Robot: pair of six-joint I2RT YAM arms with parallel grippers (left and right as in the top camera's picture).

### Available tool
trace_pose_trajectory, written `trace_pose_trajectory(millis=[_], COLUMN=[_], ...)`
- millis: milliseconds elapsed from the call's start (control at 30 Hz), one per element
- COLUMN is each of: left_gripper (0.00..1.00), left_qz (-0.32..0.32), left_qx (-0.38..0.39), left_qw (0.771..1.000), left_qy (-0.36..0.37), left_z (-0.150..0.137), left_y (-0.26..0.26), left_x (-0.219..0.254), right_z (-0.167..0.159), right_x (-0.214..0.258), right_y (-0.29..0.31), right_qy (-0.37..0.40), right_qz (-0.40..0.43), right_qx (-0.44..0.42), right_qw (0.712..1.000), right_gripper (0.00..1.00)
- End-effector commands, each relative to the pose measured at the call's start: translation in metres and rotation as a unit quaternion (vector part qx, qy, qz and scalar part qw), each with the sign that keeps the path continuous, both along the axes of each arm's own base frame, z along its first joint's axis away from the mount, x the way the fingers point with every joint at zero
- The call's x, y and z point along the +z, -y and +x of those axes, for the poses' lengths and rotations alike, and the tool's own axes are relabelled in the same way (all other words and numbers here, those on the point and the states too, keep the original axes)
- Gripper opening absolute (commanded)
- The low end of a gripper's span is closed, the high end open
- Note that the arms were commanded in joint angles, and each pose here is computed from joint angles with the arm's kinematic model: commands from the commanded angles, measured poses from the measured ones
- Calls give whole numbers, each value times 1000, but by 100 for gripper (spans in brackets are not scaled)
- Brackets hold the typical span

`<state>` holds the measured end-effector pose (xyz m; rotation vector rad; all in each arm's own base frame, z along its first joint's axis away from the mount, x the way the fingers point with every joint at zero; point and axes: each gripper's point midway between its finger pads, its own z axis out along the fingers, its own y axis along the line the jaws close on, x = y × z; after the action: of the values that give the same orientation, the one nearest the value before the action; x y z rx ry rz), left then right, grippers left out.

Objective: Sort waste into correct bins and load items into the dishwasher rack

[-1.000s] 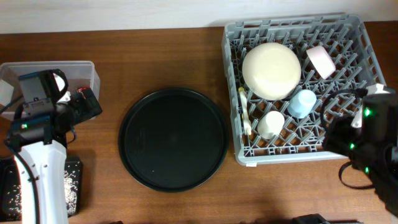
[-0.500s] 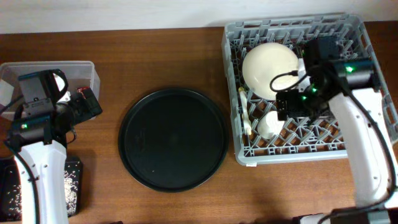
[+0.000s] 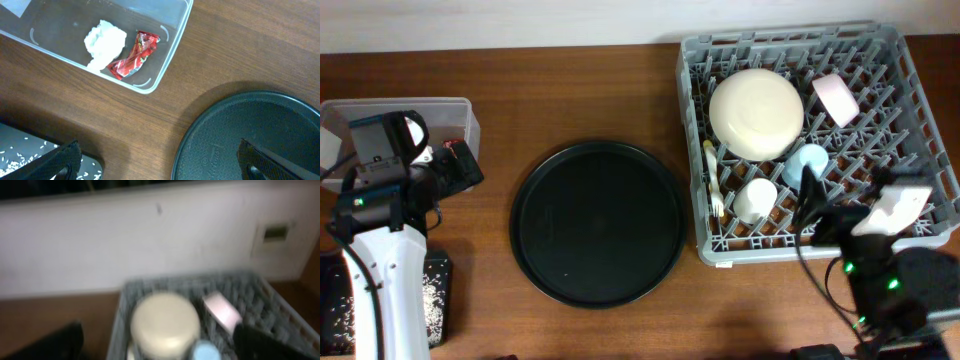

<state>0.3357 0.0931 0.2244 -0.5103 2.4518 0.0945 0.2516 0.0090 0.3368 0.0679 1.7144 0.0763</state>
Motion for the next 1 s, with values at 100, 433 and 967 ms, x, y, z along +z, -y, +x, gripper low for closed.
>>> trace_pose_trajectory(millis=[100, 433, 967], left_gripper=[99, 99, 99], left_qz=[3, 3, 3], left_qx=[-1, -1, -1], left_qw=[1000, 1000, 1000], left_qy=[5, 5, 5], left_z=[-1, -1, -1], left_y=[-1, -1, -1], left_x=[5, 5, 5], right_z=[-13, -13, -14], right_x=[-112, -187, -187], right_y=[-4, 14, 27], right_qy=[14, -12, -14], right_qz=[-61, -64, -58], right_qx=[40, 7, -34], right_qw=[997, 998, 998], right_gripper=[98, 98, 98])
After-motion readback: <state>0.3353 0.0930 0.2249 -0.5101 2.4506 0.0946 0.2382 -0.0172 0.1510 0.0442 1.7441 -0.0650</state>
